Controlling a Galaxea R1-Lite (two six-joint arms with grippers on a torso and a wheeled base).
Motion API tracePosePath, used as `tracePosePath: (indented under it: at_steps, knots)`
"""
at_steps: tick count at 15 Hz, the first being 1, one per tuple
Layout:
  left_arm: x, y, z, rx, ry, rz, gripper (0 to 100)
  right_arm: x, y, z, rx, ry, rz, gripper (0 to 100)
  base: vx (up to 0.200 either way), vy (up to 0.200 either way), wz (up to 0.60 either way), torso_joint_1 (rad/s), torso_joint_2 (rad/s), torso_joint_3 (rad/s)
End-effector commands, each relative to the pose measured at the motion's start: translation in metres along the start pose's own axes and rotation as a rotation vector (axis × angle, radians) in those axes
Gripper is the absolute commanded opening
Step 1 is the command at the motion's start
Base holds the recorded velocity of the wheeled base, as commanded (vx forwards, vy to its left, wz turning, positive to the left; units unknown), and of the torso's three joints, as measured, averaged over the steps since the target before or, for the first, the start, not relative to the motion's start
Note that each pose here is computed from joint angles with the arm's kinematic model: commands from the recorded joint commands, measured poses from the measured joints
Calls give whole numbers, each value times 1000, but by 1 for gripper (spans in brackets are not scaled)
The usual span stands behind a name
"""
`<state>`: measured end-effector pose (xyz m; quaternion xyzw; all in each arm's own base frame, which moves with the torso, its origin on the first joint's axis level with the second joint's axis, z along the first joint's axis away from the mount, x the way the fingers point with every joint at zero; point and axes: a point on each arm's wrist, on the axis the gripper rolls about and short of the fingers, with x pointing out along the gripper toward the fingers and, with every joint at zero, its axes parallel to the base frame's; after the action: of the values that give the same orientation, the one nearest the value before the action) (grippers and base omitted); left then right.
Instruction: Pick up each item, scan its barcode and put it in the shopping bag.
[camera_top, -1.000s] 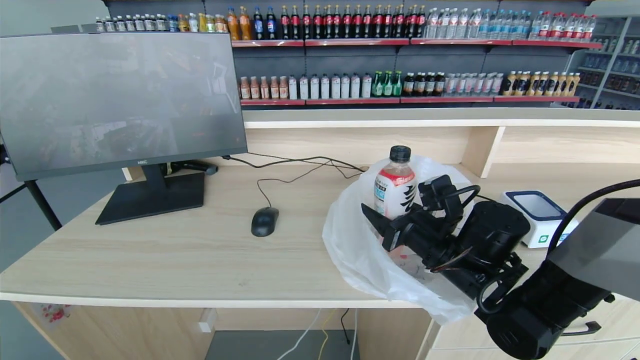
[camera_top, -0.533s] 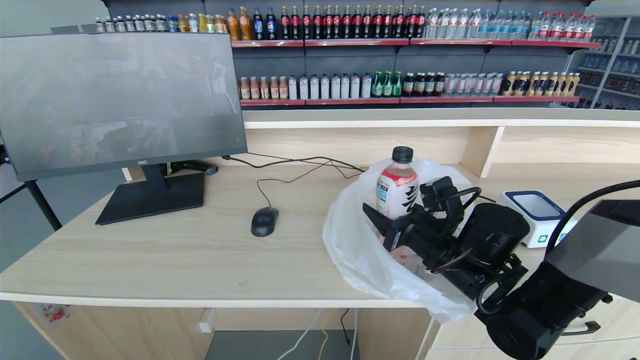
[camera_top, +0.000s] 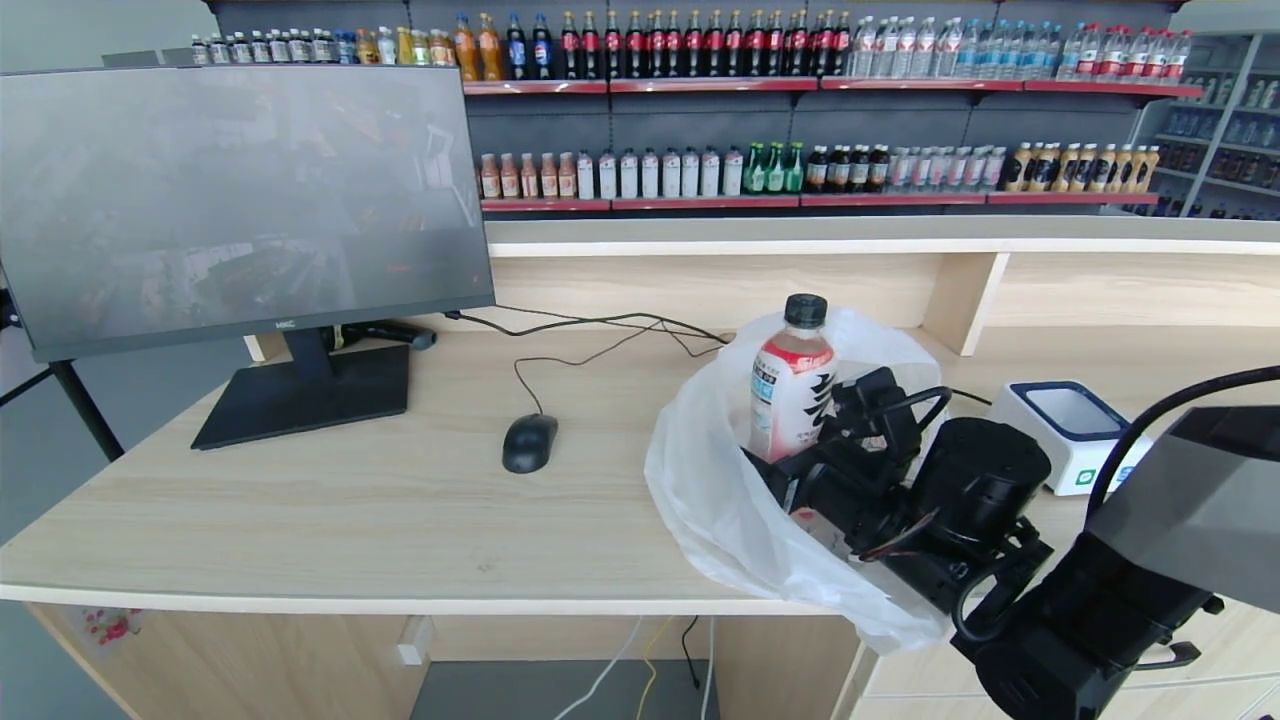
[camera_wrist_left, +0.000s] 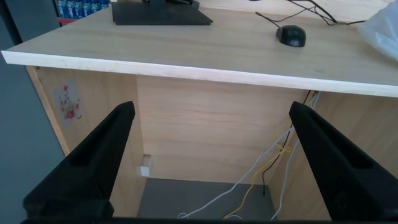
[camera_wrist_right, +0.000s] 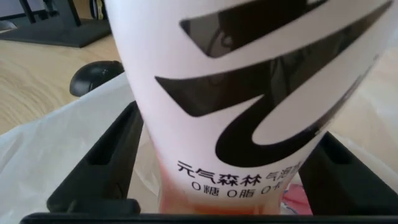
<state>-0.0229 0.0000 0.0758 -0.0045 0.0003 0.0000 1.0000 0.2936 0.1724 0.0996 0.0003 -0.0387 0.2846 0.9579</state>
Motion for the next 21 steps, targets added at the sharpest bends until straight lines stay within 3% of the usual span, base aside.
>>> tracePosePath:
  at_steps: [1, 18, 21]
  knots:
    - [0, 0, 0, 0, -1, 2, 100, -1, 0, 2, -1, -8, 0, 100, 0, 0, 0, 0, 0, 0]
    - [0, 0, 0, 4, -1, 2, 100, -43, 1, 44, -9, -79, -9, 100, 0, 0, 0, 0, 0, 0]
    - [0, 0, 0, 1, -1, 2, 100, -43, 10, 44, -6, -79, 20, 100, -67, 0, 0, 1, 1, 1]
